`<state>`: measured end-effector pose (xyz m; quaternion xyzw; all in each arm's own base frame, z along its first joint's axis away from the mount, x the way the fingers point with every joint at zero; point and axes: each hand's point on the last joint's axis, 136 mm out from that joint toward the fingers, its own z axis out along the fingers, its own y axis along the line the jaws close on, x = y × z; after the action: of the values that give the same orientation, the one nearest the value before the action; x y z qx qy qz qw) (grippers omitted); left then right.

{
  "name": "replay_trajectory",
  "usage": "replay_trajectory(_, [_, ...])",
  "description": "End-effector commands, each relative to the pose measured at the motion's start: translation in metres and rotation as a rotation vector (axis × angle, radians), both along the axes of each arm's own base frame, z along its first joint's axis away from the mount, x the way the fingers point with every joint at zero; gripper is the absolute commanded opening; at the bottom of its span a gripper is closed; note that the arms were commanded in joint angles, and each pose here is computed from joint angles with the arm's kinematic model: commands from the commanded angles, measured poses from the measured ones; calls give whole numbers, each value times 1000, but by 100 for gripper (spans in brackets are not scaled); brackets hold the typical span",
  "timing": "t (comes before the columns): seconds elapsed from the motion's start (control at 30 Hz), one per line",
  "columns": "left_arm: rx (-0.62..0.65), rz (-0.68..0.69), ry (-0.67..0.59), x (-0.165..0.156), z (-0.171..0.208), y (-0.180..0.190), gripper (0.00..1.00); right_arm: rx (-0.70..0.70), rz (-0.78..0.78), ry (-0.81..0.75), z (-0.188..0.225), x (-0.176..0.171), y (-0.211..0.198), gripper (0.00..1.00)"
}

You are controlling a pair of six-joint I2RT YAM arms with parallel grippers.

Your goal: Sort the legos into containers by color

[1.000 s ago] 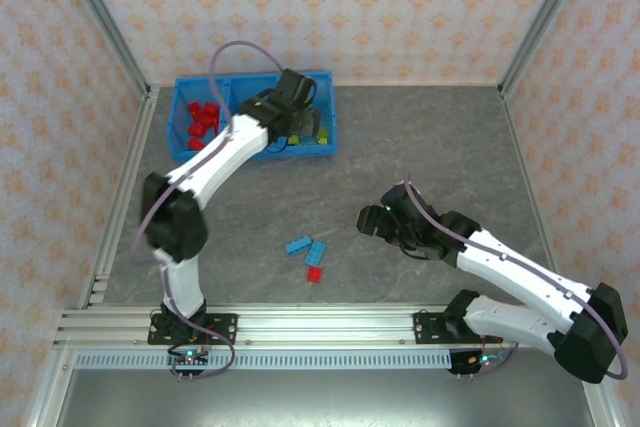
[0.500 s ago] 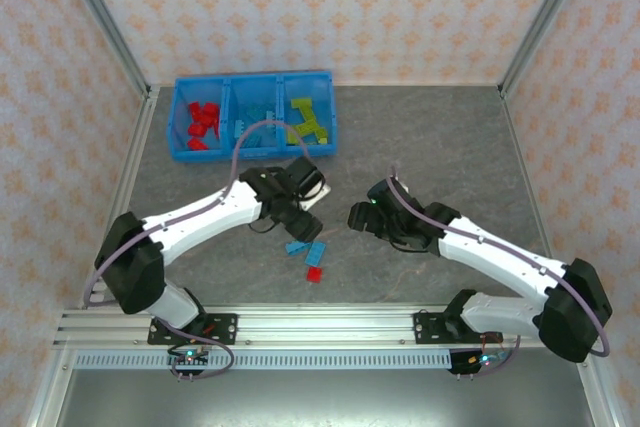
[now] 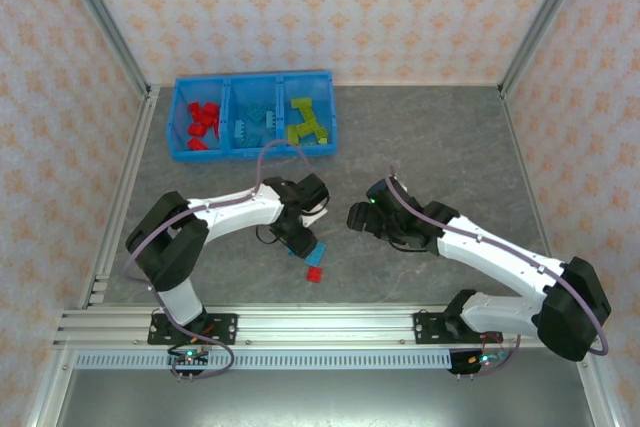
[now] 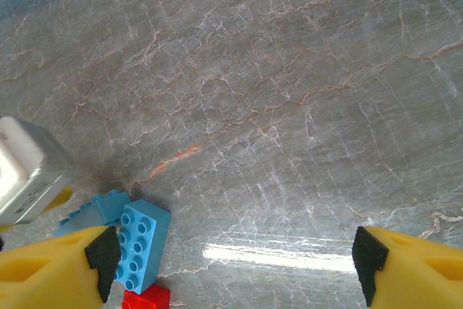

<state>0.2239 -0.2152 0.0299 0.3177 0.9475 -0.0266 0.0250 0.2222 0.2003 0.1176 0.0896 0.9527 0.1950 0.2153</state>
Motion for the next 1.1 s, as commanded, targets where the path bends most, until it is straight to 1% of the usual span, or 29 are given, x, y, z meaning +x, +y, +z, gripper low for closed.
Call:
replay_trajectory(0.0, [3, 32, 0, 4, -12, 2, 52, -1, -8, -26, 9, 0, -3, 86])
replay_trajectory(0.1, [6, 61, -5, 8, -16, 4, 38, 1, -5, -29, 10, 1, -2, 86])
replay_trajectory(0.27, [-11, 108, -45, 15, -10, 7, 24, 3, -6, -29, 10, 1, -2, 86])
replay_trajectory(0.37, [-57, 186, -82, 26, 3, 13, 15, 3, -5, -30, 10, 1, -2, 86])
replay_trajectory(0.43, [-106, 261, -121, 40, 18, 21, 12, 5, -5, -31, 11, 2, -1, 86])
replay_trajectory(0.57, [-217, 416, -234, 72, 63, 40, 12, 10, -3, -34, 13, 0, -2, 86])
replay_trajectory(0.67, [-277, 527, -379, 109, 108, 63, 12, 11, -11, -49, 15, 0, -5, 86])
replay_trajectory(0.77, [-279, 659, -536, 157, 149, 101, 12, 18, -11, -59, 18, 0, -5, 86])
replay_trajectory(0.83, [-269, 711, -624, 192, 171, 120, 12, 20, 0, -61, 22, 0, -4, 86])
replay_trajectory(0.93, [-231, 736, -693, 242, 183, 137, 12, 14, 3, -70, 28, 0, -6, 86])
replay_trajectory(1.07, [-155, 774, -713, 300, 177, 157, 13, 27, -14, -98, 37, -1, -11, 86])
